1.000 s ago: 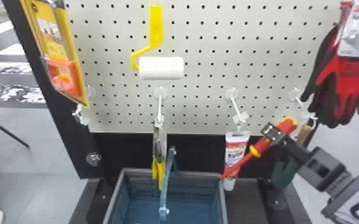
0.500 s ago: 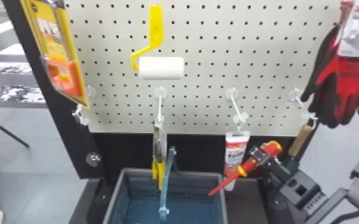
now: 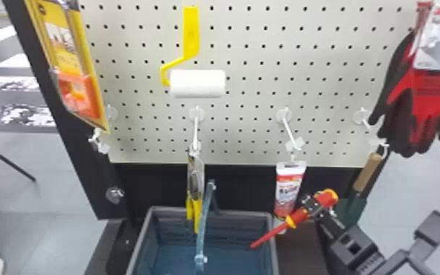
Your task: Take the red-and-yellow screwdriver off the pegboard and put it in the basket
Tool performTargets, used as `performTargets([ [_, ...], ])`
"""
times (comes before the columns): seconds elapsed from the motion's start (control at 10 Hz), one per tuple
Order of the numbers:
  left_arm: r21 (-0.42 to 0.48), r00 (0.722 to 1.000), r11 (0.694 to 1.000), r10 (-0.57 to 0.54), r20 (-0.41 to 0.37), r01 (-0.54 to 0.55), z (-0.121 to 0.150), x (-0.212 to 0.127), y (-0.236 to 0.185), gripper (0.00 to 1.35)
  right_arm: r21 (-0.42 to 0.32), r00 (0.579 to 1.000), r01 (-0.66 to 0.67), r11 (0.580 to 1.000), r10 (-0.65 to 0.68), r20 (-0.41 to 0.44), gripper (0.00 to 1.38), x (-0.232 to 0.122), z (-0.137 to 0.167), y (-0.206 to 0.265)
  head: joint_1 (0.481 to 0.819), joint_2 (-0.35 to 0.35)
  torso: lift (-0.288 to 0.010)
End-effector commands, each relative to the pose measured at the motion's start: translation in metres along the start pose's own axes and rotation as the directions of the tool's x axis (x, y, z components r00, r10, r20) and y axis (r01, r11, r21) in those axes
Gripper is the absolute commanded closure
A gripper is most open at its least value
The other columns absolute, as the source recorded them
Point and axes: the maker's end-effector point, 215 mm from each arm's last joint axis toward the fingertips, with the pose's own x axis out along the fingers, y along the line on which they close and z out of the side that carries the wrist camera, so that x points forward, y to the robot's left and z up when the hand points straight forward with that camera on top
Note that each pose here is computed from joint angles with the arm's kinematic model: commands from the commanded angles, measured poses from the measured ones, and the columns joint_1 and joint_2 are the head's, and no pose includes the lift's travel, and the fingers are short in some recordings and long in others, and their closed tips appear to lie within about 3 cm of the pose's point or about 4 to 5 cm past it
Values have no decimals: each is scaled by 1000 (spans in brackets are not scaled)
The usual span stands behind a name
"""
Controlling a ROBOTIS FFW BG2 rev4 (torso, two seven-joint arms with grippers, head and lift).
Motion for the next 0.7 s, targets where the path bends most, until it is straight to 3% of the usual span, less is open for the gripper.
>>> performTargets([
  [0.0, -2, 1000, 1000, -1, 3, 1, 1, 1, 0, 383, 39, 999, 12, 999, -14, 33, 1211, 8, -11, -7, 549, 0, -100],
  [0.2, -2, 1000, 1000, -7, 1, 7, 0, 1, -2, 381, 79, 997, 35, 996, -40, 63, 1211, 13, -20, -11, 549, 0, -100],
  [0.6, -2, 1000, 1000, -11, 0, 11, -1, 0, -2, 383, 132, 998, 53, 990, -56, 20, 1211, 12, -55, -7, 549, 0, -100],
])
